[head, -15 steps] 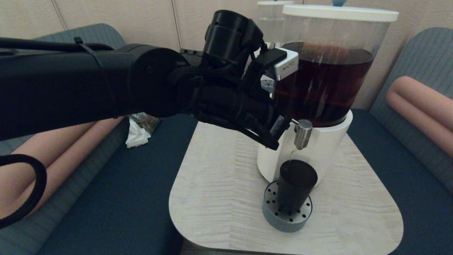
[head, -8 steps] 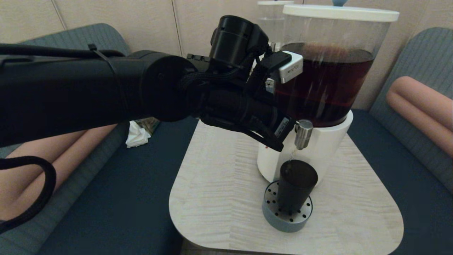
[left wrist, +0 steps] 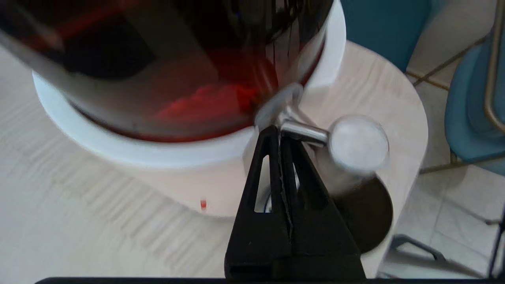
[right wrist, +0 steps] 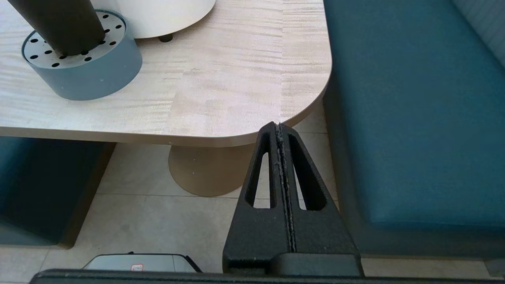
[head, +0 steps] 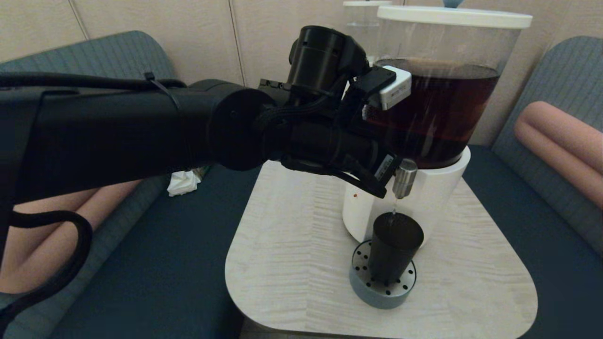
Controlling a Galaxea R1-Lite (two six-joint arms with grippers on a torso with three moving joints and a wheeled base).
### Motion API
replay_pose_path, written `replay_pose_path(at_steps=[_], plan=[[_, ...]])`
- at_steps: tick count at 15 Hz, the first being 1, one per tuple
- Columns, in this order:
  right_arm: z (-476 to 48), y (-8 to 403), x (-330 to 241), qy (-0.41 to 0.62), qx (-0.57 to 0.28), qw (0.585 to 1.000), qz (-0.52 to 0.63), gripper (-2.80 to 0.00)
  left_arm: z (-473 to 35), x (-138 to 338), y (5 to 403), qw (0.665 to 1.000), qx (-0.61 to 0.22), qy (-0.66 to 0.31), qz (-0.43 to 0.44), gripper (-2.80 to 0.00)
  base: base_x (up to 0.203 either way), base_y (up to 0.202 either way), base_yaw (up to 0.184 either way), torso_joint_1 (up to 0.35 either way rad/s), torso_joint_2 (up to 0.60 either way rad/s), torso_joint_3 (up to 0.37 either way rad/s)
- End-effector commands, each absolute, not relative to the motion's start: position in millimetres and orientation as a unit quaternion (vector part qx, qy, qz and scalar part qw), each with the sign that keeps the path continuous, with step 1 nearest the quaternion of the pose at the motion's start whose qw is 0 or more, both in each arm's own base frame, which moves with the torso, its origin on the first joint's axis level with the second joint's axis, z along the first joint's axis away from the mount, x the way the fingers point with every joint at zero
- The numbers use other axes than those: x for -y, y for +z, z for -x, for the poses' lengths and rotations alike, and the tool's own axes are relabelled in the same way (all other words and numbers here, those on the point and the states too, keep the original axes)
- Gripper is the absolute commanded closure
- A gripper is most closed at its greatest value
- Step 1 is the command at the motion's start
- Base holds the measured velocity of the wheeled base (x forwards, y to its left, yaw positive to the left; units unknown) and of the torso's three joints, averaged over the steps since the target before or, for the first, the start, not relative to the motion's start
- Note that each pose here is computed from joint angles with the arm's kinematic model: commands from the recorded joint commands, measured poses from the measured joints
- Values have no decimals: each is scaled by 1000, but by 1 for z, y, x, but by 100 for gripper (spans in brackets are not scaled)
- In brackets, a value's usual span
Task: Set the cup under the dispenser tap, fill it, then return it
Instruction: Turn off the faucet
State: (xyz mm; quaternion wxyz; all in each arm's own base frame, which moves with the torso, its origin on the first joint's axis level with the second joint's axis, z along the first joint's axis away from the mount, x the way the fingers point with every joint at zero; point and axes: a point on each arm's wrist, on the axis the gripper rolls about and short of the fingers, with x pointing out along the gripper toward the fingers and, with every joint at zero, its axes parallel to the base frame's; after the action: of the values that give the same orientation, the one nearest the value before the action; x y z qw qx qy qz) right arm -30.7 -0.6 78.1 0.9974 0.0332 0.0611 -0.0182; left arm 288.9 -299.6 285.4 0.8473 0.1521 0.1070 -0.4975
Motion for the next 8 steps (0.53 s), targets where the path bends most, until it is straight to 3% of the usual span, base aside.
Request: replay_pose_path(at_steps=[1, 8], plan=[[31, 78, 1, -18, -62, 997, -34, 0, -289, 302, 286, 848, -101, -500, -144, 0, 0, 0, 0, 0, 0, 0], [31, 78, 1, -18, -62, 997, -34, 0, -290, 311, 282, 849, -93, -503, -134, 0, 0, 0, 0, 0, 0, 0]])
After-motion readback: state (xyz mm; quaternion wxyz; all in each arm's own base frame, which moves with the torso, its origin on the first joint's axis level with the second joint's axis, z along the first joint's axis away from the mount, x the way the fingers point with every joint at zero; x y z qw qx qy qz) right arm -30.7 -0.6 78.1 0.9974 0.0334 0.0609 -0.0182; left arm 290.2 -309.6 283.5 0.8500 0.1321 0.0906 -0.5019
